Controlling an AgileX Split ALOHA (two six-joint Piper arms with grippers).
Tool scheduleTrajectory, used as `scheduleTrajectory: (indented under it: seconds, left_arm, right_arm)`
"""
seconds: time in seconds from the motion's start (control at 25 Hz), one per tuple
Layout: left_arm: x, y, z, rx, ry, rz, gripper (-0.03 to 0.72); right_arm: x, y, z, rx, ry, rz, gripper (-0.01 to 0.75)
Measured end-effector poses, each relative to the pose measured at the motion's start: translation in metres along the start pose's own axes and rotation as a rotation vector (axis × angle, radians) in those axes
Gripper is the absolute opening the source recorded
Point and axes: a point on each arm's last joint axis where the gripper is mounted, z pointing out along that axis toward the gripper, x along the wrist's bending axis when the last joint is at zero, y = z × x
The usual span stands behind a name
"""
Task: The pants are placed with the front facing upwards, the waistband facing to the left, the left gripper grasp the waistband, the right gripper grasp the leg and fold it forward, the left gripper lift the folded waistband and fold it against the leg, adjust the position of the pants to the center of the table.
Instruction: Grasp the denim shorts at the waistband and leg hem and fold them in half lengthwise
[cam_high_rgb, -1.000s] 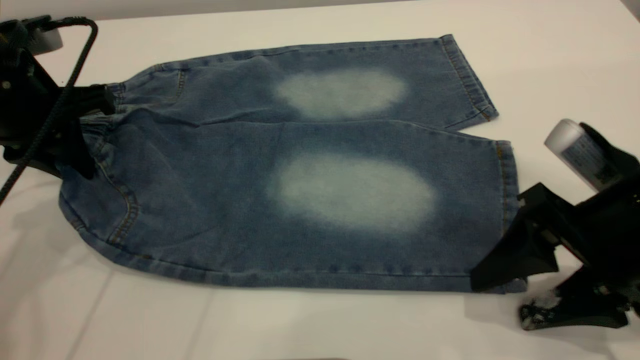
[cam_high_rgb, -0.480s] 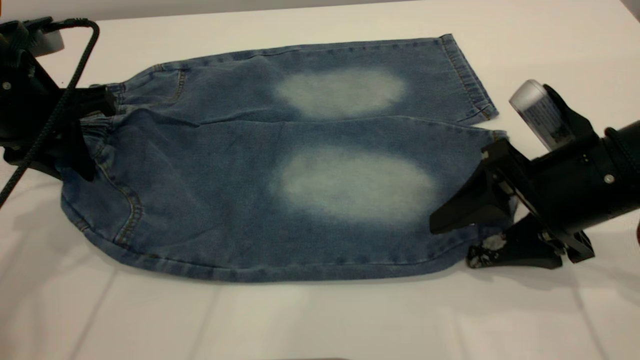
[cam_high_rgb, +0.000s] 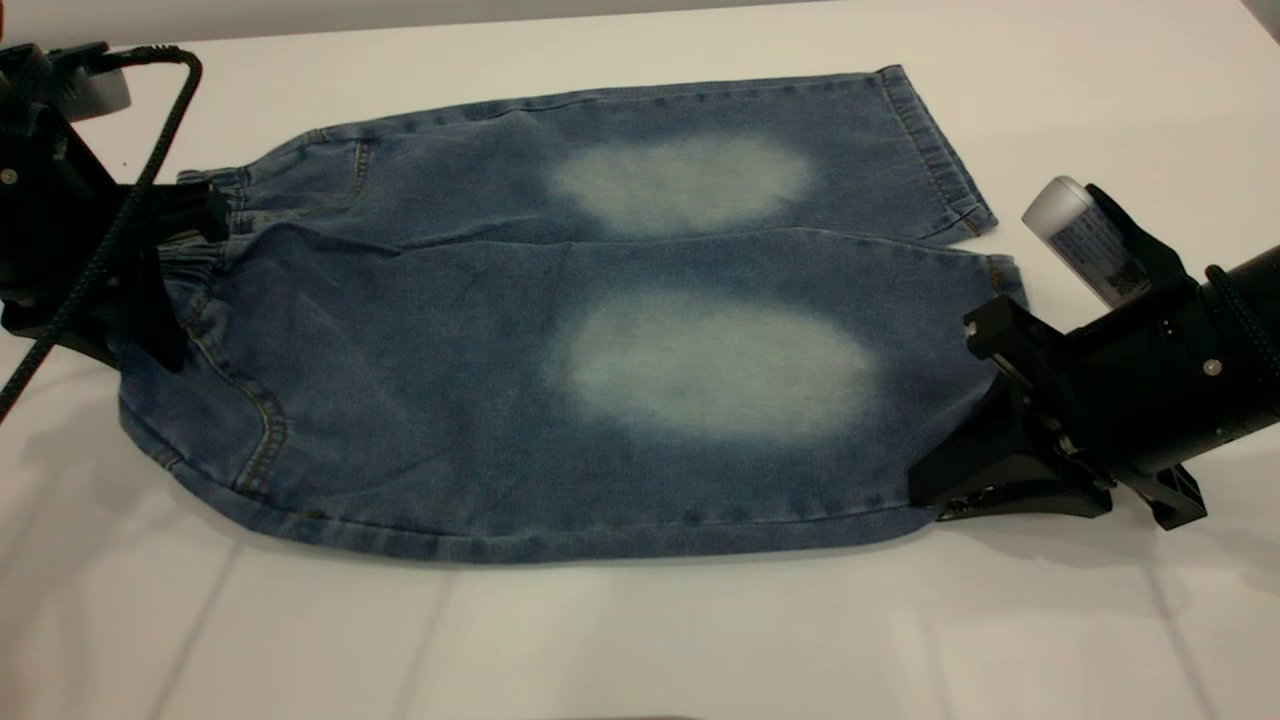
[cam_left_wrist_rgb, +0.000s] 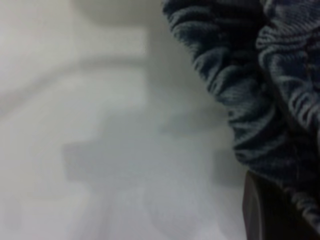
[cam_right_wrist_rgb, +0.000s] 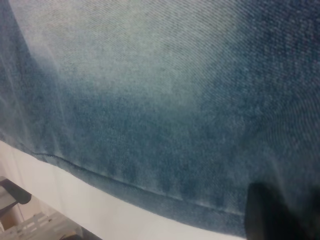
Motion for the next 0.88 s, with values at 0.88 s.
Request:
scheduleTrajectory:
  seconds: [0.88]
  left_arm:
    - [-0.007, 0.005, -0.064, -0.093, -0.06, -0.039, 0.096]
  right_arm:
    - [0.076, 0.06, -0.016, -0.024, 0.472, 0.078, 0.022]
